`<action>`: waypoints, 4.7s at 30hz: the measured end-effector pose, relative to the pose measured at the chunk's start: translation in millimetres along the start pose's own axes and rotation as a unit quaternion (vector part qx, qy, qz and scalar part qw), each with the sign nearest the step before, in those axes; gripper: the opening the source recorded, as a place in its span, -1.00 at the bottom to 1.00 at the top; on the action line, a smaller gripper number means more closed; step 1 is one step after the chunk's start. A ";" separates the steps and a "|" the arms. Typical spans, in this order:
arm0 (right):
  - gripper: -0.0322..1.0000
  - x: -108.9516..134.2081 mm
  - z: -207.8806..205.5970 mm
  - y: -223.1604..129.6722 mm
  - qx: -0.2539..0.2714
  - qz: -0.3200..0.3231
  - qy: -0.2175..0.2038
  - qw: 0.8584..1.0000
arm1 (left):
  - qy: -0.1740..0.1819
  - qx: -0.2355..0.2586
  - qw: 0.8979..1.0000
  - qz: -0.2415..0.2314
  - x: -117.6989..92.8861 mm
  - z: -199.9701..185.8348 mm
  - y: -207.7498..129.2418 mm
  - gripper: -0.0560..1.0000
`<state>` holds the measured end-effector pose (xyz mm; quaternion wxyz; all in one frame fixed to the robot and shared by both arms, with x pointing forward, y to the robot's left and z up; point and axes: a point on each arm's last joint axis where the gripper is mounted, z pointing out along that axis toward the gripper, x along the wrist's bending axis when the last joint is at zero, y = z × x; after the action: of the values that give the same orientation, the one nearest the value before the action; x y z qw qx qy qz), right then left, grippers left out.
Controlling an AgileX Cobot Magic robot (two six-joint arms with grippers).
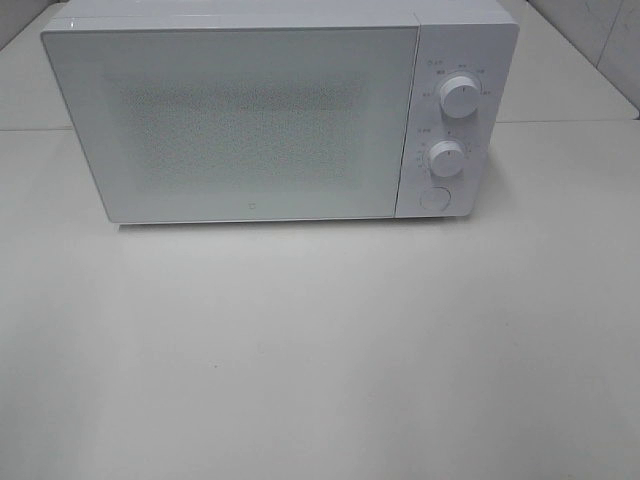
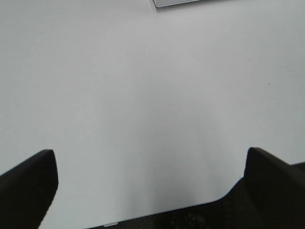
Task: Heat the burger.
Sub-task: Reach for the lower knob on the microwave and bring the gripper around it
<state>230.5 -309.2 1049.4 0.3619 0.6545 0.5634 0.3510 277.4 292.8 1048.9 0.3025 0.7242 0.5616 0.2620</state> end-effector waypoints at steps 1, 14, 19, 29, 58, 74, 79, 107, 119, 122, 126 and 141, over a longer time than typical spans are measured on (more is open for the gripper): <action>0.54 0.0 0.0 0.0 0.000 0.000 0.000 1.000 | 0.000 0.000 1.000 0.000 0.0 0.0 0.0 0.99; 0.54 0.0 0.0 0.0 0.000 0.000 0.000 1.000 | -0.003 -0.029 1.000 -0.002 -1.3 -6.8 -3.1 0.99; 0.54 0.0 0.0 0.0 0.000 0.000 0.000 1.000 | 0.003 -0.078 0.997 -0.003 -2.3 -19.1 -11.6 0.99; 0.54 0.0 0.0 0.0 0.000 0.000 0.000 1.000 | 0.069 -0.145 0.986 -0.044 -4.9 -35.6 -25.5 0.99; 0.54 0.0 0.0 0.0 0.000 0.000 0.000 1.000 | 0.070 -0.146 0.986 -0.045 -5.0 -35.7 -25.6 0.99; 0.62 0.6 -1.0 4.4 -0.014 0.000 0.002 1.000 | 0.070 -0.146 0.986 -0.045 -5.0 -35.7 -25.6 0.99; 0.67 2.8 6.5 14.3 -0.008 -0.004 0.002 1.000 | 0.070 -0.146 0.986 -0.045 -5.0 -35.7 -25.6 0.99; 0.60 30.3 119.2 68.9 -0.107 -0.046 0.051 0.992 | 0.070 -0.146 0.986 -0.045 -5.0 -35.7 -25.6 0.99; 0.59 40.3 159.7 73.4 -0.134 -0.047 0.079 0.987 | 0.070 -0.146 0.986 -0.045 -5.0 -35.7 -25.6 0.99; 0.59 42.6 171.9 72.6 -0.130 -0.047 0.084 0.987 | 0.070 -0.146 0.986 -0.045 -5.0 -35.7 -25.6 0.99; 0.58 44.8 184.6 71.2 -0.128 -0.048 0.089 0.987 | 0.070 -0.146 0.986 -0.045 -5.0 -35.7 -25.6 0.99; 0.55 45.7 236.3 30.8 -0.161 -0.036 0.042 0.985 | 0.070 -0.146 0.986 -0.045 -5.0 -35.7 -25.6 0.99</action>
<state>455.8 -285.6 962.4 0.4509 0.5515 0.5374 0.4514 233.8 297.8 1054.2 0.3765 0.6263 0.5691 0.3771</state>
